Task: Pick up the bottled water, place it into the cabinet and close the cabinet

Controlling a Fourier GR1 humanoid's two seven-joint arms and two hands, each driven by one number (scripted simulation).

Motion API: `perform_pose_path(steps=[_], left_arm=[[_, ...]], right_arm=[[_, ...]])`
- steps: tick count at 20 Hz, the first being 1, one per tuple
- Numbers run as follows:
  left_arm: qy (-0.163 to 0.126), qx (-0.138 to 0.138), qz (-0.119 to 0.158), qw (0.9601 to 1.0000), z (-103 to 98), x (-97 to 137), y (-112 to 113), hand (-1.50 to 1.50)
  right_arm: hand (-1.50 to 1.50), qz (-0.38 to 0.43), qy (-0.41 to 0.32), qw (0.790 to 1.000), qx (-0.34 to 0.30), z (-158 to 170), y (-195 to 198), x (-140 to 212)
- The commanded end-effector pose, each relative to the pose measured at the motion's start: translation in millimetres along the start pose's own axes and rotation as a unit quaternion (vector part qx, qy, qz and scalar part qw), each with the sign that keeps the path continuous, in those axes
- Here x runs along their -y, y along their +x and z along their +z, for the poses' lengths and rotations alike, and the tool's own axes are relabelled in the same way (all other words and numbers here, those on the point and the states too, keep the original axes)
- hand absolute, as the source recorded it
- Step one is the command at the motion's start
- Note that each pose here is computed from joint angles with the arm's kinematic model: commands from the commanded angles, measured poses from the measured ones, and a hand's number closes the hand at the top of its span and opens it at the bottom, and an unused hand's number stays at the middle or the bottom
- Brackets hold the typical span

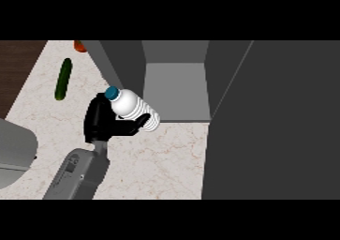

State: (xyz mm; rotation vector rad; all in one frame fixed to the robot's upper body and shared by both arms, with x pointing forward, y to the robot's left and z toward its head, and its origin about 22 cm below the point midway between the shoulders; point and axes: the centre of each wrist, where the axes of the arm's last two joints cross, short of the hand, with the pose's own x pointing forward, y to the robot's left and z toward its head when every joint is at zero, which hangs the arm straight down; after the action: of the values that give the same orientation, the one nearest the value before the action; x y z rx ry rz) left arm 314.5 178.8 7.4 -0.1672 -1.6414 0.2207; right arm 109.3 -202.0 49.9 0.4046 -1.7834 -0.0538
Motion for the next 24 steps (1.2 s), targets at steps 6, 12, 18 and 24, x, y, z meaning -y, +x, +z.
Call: perform_pose_path(steps=[6,12,18,24], left_arm=[[-0.051,0.053,-0.063,0.9953,-43,87,40,1.50],[-0.011,0.064,-0.112,0.9916,-50,78,44,1.50],[0.037,0.061,-0.156,0.9851,-51,59,37,1.50],[0.056,0.064,-0.199,0.9763,-54,45,38,1.50]], right_arm=[[-1.50,0.000,0.022,1.000,0.005,-10,-4,-1],[-1.50,-0.010,0.024,1.000,-0.007,-15,-9,-5],[-1.50,-0.015,0.037,0.999,-0.013,-3,-7,0],[-1.50,-0.019,0.051,0.998,-0.006,-11,-12,-8]])
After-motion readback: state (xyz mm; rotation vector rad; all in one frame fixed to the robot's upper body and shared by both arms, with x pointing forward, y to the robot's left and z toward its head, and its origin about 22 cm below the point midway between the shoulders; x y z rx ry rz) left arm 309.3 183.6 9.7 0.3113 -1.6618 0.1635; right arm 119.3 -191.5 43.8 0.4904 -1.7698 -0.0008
